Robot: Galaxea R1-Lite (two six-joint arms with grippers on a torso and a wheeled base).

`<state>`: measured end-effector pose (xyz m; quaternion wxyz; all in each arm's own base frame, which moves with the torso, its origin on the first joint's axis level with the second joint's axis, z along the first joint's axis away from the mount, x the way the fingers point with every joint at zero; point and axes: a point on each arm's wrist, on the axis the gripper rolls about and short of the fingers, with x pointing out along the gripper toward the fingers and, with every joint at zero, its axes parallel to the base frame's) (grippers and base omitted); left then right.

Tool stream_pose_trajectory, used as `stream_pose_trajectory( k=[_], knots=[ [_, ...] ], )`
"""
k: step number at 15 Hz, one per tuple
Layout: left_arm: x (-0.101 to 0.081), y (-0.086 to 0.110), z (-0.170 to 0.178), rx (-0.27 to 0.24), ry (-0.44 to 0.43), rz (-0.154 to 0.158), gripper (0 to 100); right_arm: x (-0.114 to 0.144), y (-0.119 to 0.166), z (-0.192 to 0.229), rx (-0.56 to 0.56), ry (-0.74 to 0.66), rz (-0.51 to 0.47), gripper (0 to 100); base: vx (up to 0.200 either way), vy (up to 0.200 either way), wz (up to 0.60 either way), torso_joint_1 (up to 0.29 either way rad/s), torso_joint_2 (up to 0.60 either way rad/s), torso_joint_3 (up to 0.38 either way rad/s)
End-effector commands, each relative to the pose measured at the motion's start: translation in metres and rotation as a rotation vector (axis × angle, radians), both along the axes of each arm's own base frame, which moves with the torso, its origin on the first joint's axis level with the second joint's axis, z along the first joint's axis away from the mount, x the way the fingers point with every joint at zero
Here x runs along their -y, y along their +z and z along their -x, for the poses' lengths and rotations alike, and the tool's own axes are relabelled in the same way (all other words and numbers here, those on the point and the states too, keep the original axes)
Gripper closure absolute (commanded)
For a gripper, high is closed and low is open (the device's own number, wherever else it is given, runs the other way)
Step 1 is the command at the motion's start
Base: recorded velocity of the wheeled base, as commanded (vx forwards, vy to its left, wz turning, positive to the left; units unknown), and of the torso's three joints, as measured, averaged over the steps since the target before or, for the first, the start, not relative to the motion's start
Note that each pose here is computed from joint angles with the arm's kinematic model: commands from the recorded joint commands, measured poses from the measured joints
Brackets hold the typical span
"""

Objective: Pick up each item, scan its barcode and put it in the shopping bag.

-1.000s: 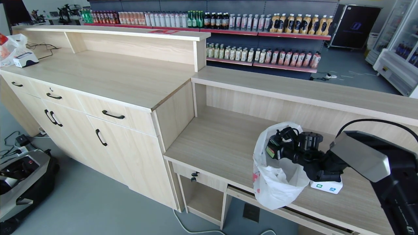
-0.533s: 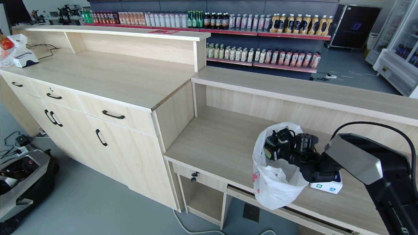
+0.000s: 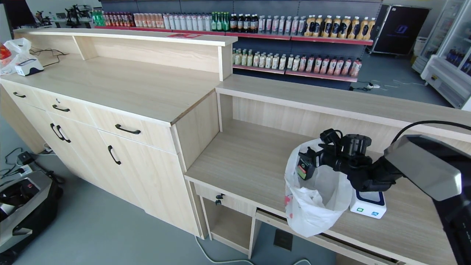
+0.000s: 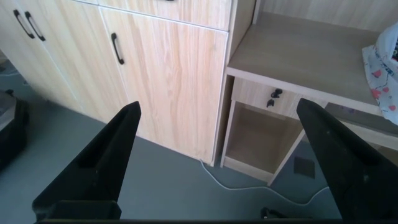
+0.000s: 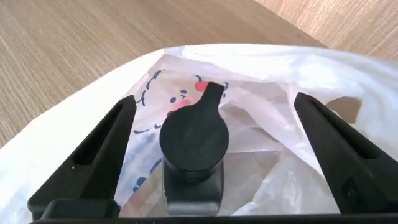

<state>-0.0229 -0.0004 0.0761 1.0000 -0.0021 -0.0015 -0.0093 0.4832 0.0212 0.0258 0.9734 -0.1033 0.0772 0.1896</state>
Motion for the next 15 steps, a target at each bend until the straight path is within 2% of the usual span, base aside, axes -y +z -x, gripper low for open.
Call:
stream_pose_trajectory(
  k=[1,3,4,6,7,10,12,14,15],
  knots=[
    [0.0,0.0,0.0,0.0,0.0,0.0,0,0.034,0.083,0.047,0.042,-0.075,0.014,0,0.0,0.0,0.0,0.0,0.0,0.0],
    [0.0,0.0,0.0,0.0,0.0,0.0,0,0.063,0.119,0.114,-0.006,-0.154,0.05,0,0.0,0.0,0.0,0.0,0.0,0.0],
    [0.0,0.0,0.0,0.0,0.0,0.0,0,0.077,0.128,0.149,-0.015,-0.204,0.086,0,0.0,0.0,0.0,0.0,0.0,0.0],
    [0.0,0.0,0.0,0.0,0.0,0.0,0,0.112,0.128,0.21,-0.052,-0.39,0.234,0,0.0,0.0,-0.3,-0.001,0.0,0.001],
    [0.0,0.0,0.0,0.0,0.0,0.0,0,0.122,0.13,0.224,-0.072,-0.436,0.244,0,0.0,0.0,-0.6,0.002,0.0,0.002],
    [0.0,0.0,0.0,0.0,0.0,0.0,0,0.161,0.134,0.281,-0.198,-0.719,0.24,0,0.0,0.0,-0.6,0.006,0.0,-0.001],
    [0.0,0.0,0.0,0.0,0.0,0.0,0,0.177,0.129,0.297,-0.271,-0.818,0.227,0,0.0,0.0,-0.6,0.002,0.0,0.002],
    [0.0,0.0,0.0,0.0,0.0,0.0,0,0.188,0.118,0.296,-0.305,-0.861,0.145,0,0.0,0.0,0.0,0.0,0.0,0.0],
    [0.0,0.0,0.0,0.0,0.0,0.0,0,0.202,0.097,0.28,-0.31,-0.865,0.042,0,0.0,0.0,0.0,0.0,0.0,0.0]
  ],
)
